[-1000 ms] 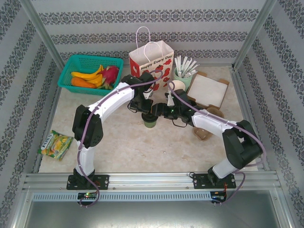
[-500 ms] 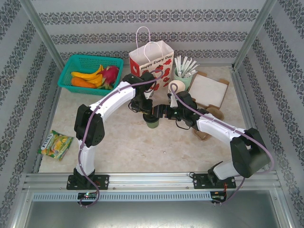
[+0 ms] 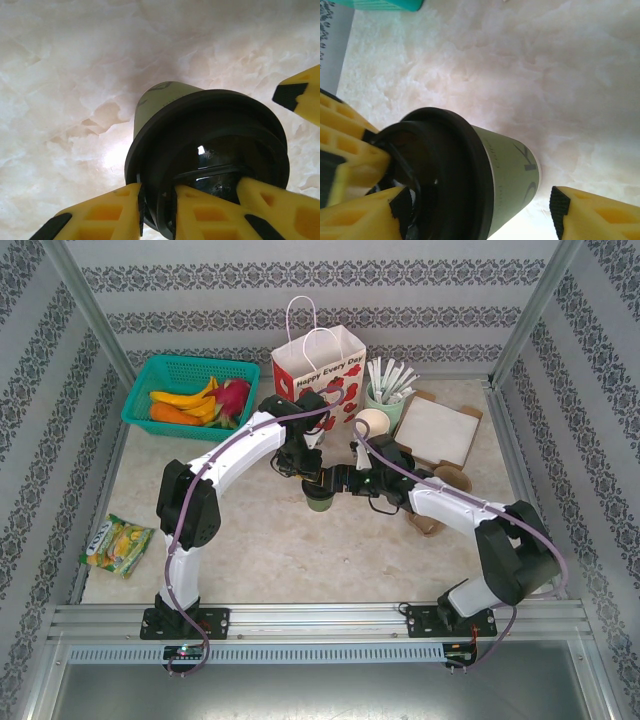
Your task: Pack the takeout coffee
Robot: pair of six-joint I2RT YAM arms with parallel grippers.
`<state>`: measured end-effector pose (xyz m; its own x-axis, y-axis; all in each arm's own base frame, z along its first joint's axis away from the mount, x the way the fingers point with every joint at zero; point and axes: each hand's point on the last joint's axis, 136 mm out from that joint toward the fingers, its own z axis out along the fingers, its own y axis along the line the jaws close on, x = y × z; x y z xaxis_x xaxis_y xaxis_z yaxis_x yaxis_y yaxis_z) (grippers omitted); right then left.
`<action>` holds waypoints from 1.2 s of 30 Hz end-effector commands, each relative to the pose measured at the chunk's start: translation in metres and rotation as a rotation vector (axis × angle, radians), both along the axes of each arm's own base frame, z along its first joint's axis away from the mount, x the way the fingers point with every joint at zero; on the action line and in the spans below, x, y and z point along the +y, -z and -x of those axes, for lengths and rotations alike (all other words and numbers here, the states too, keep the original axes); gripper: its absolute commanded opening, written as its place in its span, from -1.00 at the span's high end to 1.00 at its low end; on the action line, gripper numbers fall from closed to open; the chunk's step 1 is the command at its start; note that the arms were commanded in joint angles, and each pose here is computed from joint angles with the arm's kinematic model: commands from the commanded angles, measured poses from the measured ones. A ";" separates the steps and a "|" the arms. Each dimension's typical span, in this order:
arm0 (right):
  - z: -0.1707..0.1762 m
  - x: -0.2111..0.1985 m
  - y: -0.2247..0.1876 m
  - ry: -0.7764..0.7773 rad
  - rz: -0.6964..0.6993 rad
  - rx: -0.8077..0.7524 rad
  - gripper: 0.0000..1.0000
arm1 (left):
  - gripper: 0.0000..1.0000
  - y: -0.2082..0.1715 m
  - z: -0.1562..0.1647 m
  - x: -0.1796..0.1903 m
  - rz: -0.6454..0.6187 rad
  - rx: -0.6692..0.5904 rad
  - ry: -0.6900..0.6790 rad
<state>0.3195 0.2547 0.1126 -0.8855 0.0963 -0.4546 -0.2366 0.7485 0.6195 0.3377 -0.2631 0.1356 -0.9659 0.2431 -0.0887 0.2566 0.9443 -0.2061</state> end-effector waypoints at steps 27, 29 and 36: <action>-0.001 0.013 -0.016 -0.054 0.011 -0.043 -0.58 | 0.28 -0.046 -0.002 0.022 0.070 -0.081 -0.077; 0.000 0.016 -0.021 -0.075 0.013 -0.075 -0.63 | -0.01 -0.047 -0.009 0.037 0.044 -0.126 -0.129; 0.002 0.025 -0.039 -0.148 0.068 -0.212 -0.96 | -1.00 -0.010 -0.029 0.101 -0.026 -0.168 -0.429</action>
